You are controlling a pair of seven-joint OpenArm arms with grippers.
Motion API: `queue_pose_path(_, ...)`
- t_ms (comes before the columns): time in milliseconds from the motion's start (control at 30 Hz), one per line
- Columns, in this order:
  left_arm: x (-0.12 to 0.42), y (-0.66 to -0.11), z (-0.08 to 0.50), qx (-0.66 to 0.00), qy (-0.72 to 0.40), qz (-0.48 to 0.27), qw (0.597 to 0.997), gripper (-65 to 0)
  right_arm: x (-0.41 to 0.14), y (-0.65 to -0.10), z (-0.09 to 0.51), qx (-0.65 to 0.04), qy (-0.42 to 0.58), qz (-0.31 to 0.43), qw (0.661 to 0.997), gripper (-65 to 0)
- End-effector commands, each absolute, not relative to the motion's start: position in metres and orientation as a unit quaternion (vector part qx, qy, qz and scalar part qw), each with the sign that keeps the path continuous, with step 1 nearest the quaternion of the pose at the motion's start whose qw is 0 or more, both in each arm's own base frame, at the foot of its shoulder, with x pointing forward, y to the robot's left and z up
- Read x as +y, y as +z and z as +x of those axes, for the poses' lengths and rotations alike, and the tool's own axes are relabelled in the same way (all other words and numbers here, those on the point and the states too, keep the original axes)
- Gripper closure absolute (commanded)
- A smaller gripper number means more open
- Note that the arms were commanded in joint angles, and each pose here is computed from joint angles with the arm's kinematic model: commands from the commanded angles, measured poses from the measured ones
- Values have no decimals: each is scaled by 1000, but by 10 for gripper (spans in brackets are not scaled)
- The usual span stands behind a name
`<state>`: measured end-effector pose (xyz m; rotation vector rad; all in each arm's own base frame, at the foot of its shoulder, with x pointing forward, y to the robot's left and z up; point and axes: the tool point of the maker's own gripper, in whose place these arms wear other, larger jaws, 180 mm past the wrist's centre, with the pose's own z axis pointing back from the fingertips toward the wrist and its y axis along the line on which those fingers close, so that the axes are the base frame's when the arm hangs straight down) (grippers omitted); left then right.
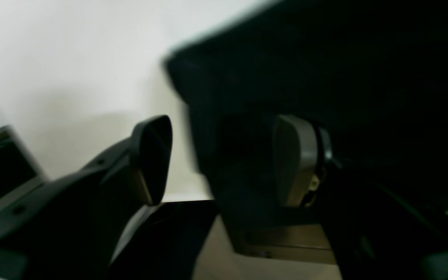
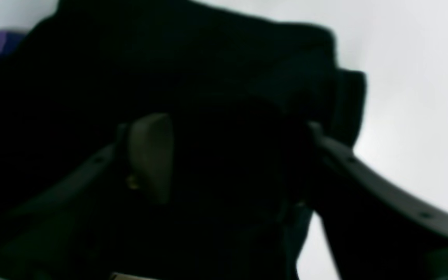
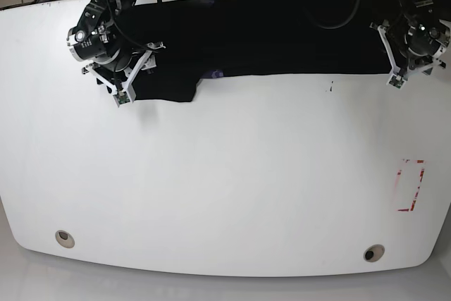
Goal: Layout the t-shirt on the table in an organized manner, then fold the t-shirt properly
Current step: 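Release and regrasp the folded edge with both grippers, then drag the folded t-shirt with both grippers toward the table center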
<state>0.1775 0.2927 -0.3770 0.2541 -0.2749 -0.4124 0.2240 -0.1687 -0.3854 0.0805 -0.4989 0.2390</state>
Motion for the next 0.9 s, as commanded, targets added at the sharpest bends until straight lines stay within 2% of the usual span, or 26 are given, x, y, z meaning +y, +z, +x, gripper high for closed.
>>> queue_pose_path(0, 292, -382, 173, -141, -199, 118, 963, -347, -167, -385, 228, -261, 118, 45, 957, -270)
queue_pose_path(167, 293, -406, 160, -113, -183, 91, 973, -247, -173, -411, 220, -232, 115, 59, 964, -231)
queue_pose_path(400, 295, -425, 179, -109, -157, 62, 980, -246, -185, -432, 222, -236, 108, 71, 963, -231)
queue_pose_path(633, 276, -429, 223, -126, -173, 36, 976, -247, -211, -443, 231, -232, 104, 64, 965, -231)
queue_pose_path(867, 266, -425, 239, -138, -190, 33, 972, -247, -229, -427, 251, -254, 113, 40, 960, -239)
